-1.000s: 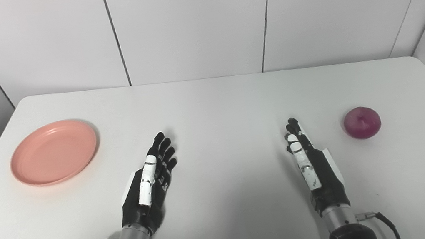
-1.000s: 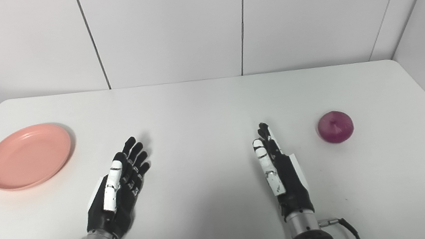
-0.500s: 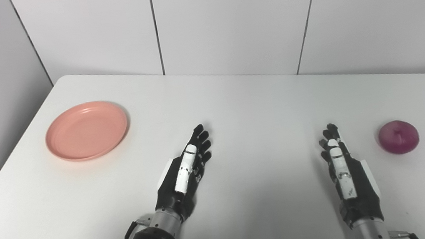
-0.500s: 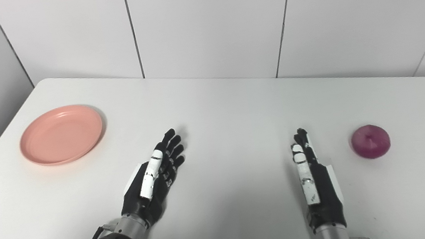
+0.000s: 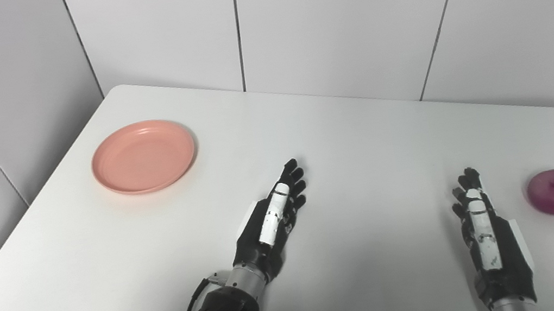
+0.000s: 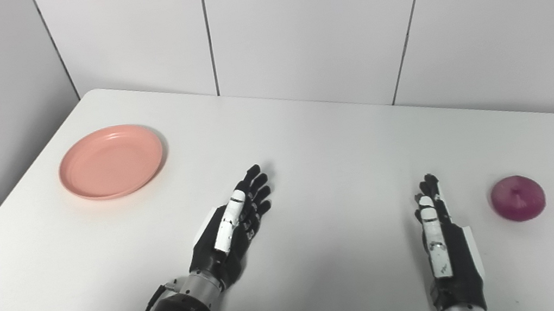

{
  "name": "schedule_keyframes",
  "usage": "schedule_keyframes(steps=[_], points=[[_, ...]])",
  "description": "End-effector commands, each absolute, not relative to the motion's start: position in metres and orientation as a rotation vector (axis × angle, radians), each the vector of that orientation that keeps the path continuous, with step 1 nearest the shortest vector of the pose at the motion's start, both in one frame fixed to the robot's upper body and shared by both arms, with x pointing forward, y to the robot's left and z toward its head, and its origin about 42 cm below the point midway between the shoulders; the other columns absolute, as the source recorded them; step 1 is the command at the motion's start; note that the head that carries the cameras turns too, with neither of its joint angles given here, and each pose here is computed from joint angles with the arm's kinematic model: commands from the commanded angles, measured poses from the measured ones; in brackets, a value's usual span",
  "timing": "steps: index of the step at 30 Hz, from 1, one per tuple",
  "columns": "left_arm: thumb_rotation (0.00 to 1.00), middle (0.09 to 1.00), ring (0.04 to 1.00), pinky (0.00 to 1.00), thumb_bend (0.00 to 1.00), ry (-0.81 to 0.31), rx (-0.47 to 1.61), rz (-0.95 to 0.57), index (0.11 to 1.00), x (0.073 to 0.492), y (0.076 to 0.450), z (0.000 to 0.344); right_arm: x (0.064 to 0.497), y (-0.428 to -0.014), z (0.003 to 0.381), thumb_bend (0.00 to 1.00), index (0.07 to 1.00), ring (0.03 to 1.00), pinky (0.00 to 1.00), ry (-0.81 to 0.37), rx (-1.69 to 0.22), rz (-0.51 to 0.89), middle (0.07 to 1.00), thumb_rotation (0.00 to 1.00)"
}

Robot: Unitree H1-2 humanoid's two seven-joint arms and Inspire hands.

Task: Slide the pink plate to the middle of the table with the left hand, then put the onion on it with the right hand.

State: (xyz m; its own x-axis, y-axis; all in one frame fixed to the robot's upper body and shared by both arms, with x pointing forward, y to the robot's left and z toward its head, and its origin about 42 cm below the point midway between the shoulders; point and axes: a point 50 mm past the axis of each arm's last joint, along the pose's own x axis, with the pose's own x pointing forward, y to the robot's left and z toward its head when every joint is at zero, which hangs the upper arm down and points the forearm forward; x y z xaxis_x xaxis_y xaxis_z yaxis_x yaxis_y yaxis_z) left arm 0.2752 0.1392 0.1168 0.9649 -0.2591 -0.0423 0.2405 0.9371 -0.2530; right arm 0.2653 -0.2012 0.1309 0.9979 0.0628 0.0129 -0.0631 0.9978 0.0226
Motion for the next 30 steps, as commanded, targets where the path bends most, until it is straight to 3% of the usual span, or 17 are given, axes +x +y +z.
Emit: schedule_keyframes(steps=[1,16,23,30], points=[[0.97,1.000,1.000,1.00,0.45,0.048,-0.251,-0.257,1.000,0.277,0.135,0.124,0.265,-0.203,0.143,0.09,1.000,0.993,1.00,-0.108,0.016,0.072,0.999,1.00],[0.96,1.000,0.999,1.00,0.46,0.037,-0.244,-0.257,1.000,0.278,0.138,0.124,0.265,-0.200,0.144,0.08,1.000,0.994,1.00,-0.109,0.020,0.076,1.000,1.00],[1.00,1.000,0.990,1.00,0.41,0.003,-0.249,-0.244,0.994,0.281,0.142,0.130,0.264,-0.198,0.144,0.07,1.000,0.996,1.00,-0.110,0.017,0.080,1.000,1.00],[1.00,0.996,0.985,1.00,0.47,-0.030,-0.220,-0.257,0.988,0.288,0.150,0.141,0.264,-0.196,0.144,0.06,1.000,0.997,1.00,-0.109,0.012,0.080,1.000,1.00]])
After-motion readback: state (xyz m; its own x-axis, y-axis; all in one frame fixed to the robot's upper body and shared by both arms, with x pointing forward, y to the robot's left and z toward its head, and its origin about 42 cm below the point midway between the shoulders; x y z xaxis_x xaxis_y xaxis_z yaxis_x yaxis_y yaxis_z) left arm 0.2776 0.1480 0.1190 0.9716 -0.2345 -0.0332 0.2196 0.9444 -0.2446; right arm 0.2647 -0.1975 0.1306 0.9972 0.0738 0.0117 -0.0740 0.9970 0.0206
